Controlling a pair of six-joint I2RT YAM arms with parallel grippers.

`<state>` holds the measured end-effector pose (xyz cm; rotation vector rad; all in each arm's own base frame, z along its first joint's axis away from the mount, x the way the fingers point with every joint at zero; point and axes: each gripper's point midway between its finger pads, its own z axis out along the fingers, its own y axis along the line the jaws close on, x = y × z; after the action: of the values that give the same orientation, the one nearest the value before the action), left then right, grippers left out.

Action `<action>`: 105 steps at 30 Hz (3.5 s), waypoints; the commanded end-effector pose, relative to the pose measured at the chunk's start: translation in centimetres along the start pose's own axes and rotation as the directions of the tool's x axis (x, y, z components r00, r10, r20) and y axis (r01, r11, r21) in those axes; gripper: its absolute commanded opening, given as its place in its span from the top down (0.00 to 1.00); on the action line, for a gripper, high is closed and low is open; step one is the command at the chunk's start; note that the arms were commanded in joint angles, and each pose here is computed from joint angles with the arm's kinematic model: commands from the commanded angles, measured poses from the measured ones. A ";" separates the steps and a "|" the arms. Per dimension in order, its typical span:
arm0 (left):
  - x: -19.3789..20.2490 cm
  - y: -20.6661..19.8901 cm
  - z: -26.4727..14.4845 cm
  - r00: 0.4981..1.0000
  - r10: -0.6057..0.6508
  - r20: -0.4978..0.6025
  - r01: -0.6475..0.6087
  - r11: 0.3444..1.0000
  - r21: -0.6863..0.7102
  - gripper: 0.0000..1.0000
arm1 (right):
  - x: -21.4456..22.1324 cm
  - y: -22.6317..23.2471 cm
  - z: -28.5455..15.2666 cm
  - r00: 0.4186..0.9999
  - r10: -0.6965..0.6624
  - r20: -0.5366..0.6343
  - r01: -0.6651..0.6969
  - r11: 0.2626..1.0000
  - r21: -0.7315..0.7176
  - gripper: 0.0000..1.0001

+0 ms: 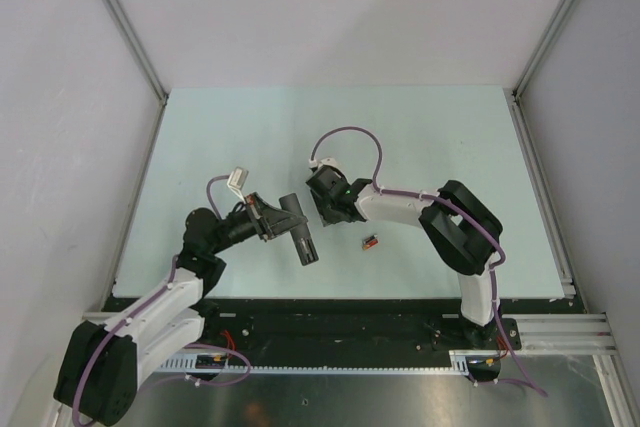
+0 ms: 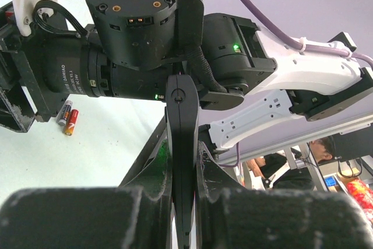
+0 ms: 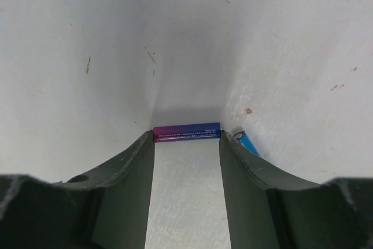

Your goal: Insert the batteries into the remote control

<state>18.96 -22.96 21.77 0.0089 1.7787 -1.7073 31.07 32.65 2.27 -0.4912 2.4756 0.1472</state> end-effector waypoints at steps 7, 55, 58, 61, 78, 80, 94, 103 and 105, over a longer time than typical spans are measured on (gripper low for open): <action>-0.1 -2.9 -0.6 0.999 0.040 -0.011 -0.038 0.995 0.091 1.00 | -2.6 0.3 -2.2 0.923 -0.376 0.082 0.383 0.917 -0.114 0.60; 3.3 -4.7 -1.9 0.992 0.089 -0.090 -0.071 0.981 0.182 1.00 | 0.0 2.7 -2.6 0.698 -0.694 0.176 0.701 0.613 -0.365 0.25; 3.1 -4.9 -1.9 0.992 0.094 -0.087 -0.077 0.979 0.187 1.00 | -1.2 3.2 -3.5 0.702 -0.682 0.207 0.705 0.625 -0.334 0.24; 3.1 -5.2 -1.9 0.991 0.103 -0.088 -0.085 0.977 0.194 1.00 | -4.8 3.1 -5.6 0.749 -0.598 0.285 0.661 0.702 -0.265 0.22; 3.1 -3.5 -1.9 0.997 0.063 -0.054 -0.054 0.988 0.145 1.00 | -9.7 1.6 -9.7 0.889 0.392 0.236 -0.354 0.916 -0.188 0.00; 2.9 -3.9 -2.0 0.996 0.079 -0.037 -0.072 0.985 0.156 1.00 | -8.8 1.6 -8.8 0.875 0.439 0.203 -0.413 0.897 -0.159 0.12; 2.6 -3.6 -1.7 0.998 0.053 -0.036 -0.047 0.989 0.138 1.00 | 0.1 3.1 -3.4 0.861 0.509 0.017 -0.508 0.858 0.079 0.35; 2.9 -2.6 -1.7 0.999 0.035 -0.034 -0.031 0.993 0.110 1.00 | 1.8 2.7 -2.7 0.862 0.506 -0.011 -0.500 0.855 0.136 0.44; 2.9 -2.5 -1.7 0.999 0.030 -0.037 -0.026 0.994 0.109 1.00 | 2.3 2.8 -2.7 0.857 0.515 -0.016 -0.507 0.848 0.153 0.46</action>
<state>14.79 -23.08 22.37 0.1215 1.7171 -1.7862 26.80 34.21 3.28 0.1740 2.6025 0.2169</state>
